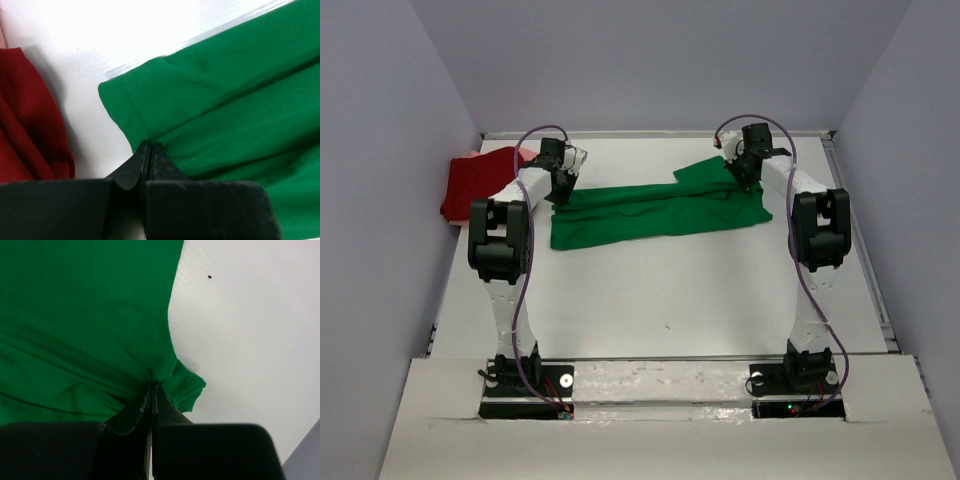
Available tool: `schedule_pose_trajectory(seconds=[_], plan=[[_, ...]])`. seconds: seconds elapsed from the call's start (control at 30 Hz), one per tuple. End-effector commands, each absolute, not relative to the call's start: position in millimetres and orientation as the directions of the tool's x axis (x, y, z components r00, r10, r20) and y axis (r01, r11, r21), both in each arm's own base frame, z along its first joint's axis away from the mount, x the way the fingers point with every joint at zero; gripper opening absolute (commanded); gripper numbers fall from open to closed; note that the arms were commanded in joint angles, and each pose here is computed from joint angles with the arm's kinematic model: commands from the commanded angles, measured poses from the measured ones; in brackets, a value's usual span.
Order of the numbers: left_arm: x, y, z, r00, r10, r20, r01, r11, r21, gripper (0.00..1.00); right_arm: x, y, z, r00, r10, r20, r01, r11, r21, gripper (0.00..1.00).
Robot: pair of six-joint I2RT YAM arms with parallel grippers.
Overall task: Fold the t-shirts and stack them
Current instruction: Fold the tshirt
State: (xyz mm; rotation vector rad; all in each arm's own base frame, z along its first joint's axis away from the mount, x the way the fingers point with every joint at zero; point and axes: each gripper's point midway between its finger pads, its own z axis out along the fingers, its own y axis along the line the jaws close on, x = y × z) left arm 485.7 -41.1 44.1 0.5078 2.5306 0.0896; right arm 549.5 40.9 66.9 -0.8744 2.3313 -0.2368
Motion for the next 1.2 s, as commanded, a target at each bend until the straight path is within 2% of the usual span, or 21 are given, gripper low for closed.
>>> schedule_pose_trajectory(seconds=[0.0,0.47,0.53,0.63,0.67,0.77,0.8,0.93,0.97,1.1,1.17], plan=[[487.3,-39.7,49.9,-0.770,0.389,-0.507,0.341,0.921,0.188,0.00,548.9,40.3,54.0,-0.586,-0.661,-0.469,-0.537,0.750,-0.386,0.00],[484.3,-40.5,27.1,-0.800,0.422,-0.428,0.353,0.906,0.233,0.02,540.2,41.9,31.3,-0.613,-0.683,-0.398,-0.564,0.730,-0.386,0.00],[484.7,-41.4,27.2,-0.796,0.432,-0.423,0.361,0.901,0.241,0.06,538.5,40.5,27.6,-0.622,-0.686,-0.378,-0.571,0.728,-0.380,0.15],[482.1,-41.4,23.5,-0.800,0.447,-0.401,0.368,0.892,0.261,0.09,536.9,39.6,27.0,-0.624,-0.689,-0.368,-0.576,0.724,-0.380,0.28],[481.3,-40.1,23.7,-0.801,0.450,-0.395,0.369,0.891,0.267,0.09,536.5,40.0,26.7,-0.624,-0.690,-0.368,-0.578,0.724,-0.377,0.28],[478.4,-38.8,21.1,-0.806,0.458,-0.374,0.373,0.885,0.279,0.09,537.2,39.2,29.6,-0.622,-0.691,-0.367,-0.577,0.722,-0.383,0.37],[478.2,-39.4,21.9,-0.806,0.461,-0.371,0.375,0.883,0.282,0.14,536.6,43.5,30.0,-0.616,-0.699,-0.363,-0.584,0.714,-0.385,0.38],[474.8,-37.5,26.9,-0.807,0.467,-0.361,0.378,0.878,0.292,0.21,537.7,40.9,33.9,-0.616,-0.702,-0.357,-0.579,0.711,-0.399,0.44],[474.4,-37.1,30.4,-0.806,0.467,-0.365,0.376,0.879,0.295,0.26,538.1,39.6,36.2,-0.617,-0.703,-0.354,-0.575,0.710,-0.406,0.44],[469.0,-34.6,32.7,-0.809,0.474,-0.347,0.383,0.873,0.300,0.28,541.2,36.0,44.8,-0.611,-0.710,-0.351,-0.567,0.701,-0.433,0.46],[465.2,-31.9,32.4,-0.817,0.474,-0.330,0.382,0.872,0.307,0.37,542.5,33.7,50.5,-0.610,-0.711,-0.350,-0.558,0.699,-0.447,0.46]])
